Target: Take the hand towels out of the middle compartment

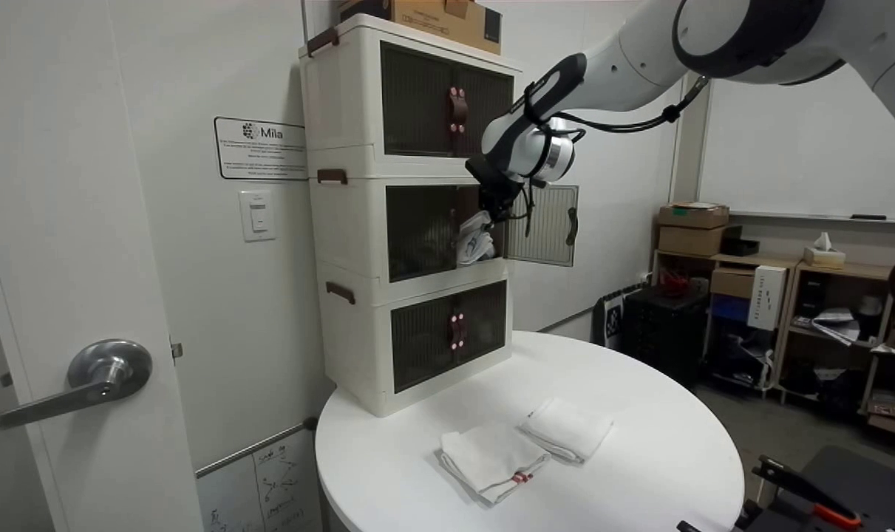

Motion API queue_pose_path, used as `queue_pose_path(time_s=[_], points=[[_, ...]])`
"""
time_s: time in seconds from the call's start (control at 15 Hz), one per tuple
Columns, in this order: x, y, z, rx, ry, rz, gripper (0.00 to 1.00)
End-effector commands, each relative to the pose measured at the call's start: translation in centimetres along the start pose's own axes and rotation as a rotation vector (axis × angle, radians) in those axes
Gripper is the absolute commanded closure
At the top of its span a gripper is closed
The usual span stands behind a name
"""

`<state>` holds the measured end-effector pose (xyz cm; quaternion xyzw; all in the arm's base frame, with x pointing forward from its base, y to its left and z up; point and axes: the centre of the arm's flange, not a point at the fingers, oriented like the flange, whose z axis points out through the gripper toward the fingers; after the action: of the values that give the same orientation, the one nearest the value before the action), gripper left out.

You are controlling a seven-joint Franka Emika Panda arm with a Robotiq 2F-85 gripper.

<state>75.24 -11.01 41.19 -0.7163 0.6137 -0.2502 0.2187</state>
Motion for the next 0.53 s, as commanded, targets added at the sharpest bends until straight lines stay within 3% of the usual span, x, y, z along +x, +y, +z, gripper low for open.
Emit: queue_pose_path(time_s=[0.0, 0.47], points=[[0.0, 0.7, -4.1, 0.044, 0.062, 0.072, 0.89], [1.4, 1.2, -10.0, 0.194, 0.209, 0.196, 0.89]])
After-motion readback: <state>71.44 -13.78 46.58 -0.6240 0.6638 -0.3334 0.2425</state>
